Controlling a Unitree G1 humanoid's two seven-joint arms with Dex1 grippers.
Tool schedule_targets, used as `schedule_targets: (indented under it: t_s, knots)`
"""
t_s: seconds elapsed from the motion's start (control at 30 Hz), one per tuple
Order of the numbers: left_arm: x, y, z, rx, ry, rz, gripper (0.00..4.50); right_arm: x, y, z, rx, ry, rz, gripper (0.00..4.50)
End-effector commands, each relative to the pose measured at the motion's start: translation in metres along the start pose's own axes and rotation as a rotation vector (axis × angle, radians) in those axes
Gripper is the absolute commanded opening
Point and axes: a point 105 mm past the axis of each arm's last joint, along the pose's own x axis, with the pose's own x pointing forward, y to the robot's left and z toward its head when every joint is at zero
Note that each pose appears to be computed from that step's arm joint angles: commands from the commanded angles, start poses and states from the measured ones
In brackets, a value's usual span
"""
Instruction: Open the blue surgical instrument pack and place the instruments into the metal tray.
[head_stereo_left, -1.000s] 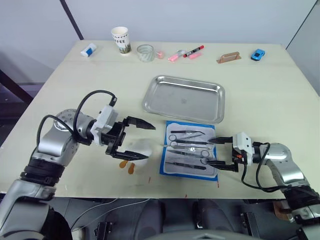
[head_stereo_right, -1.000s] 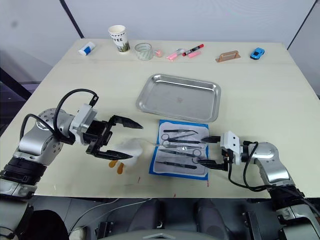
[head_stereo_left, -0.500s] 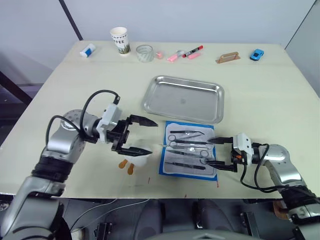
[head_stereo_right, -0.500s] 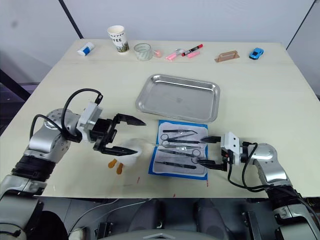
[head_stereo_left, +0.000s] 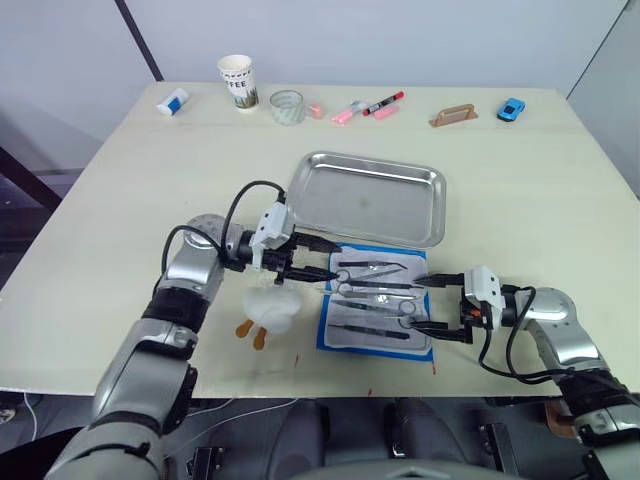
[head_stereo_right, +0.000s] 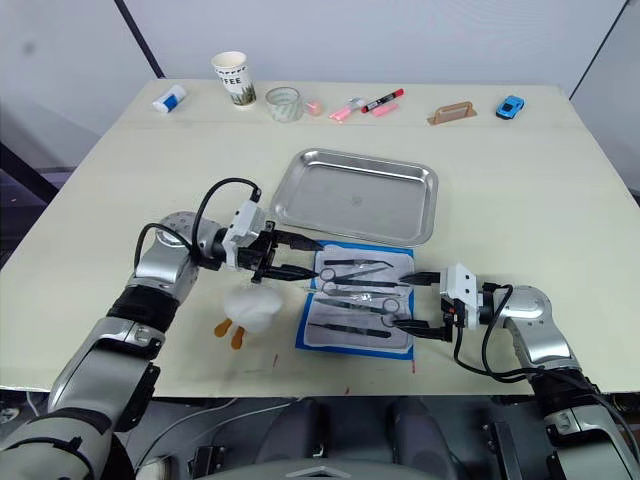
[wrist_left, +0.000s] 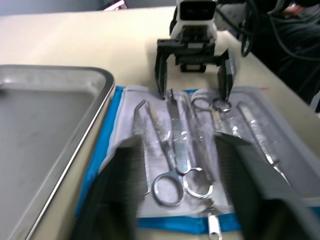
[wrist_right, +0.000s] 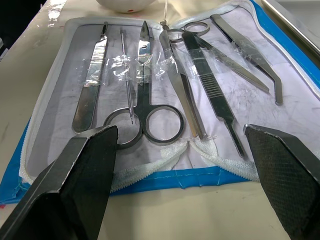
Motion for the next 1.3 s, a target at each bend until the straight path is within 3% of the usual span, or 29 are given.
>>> schedule_targets:
  t_s: [0.03,0.3,0.57,0.63,0.67,1.0,1.3]
  knots:
    - [0.004,0.002,-0.001,0.044,0.022,-0.044,2.17,0.003,0.009,-0.019,0.05,0.059,0.014,4.41]
    - [0.015,0.018,-0.017,0.078,0.088,0.025,2.17,0.006,0.009,-0.019,0.051,0.054,0.011,4.41]
    - [0.021,0.022,-0.023,0.068,0.089,0.049,2.17,0.007,0.01,-0.02,0.049,0.055,0.012,4.41]
    - [0.021,0.024,-0.022,0.039,0.063,0.071,1.63,0.007,0.011,-0.02,0.049,0.056,0.013,4.41]
    - [0.022,0.025,-0.022,0.027,0.056,0.079,1.58,0.007,0.011,-0.02,0.049,0.057,0.013,4.41]
    - [0.025,0.028,-0.029,-0.013,0.088,0.094,1.58,0.008,0.012,-0.02,0.05,0.054,0.011,4.41]
    - [0.024,0.022,-0.044,-0.034,0.18,0.069,1.58,0.008,0.013,-0.021,0.048,0.054,0.005,4.41]
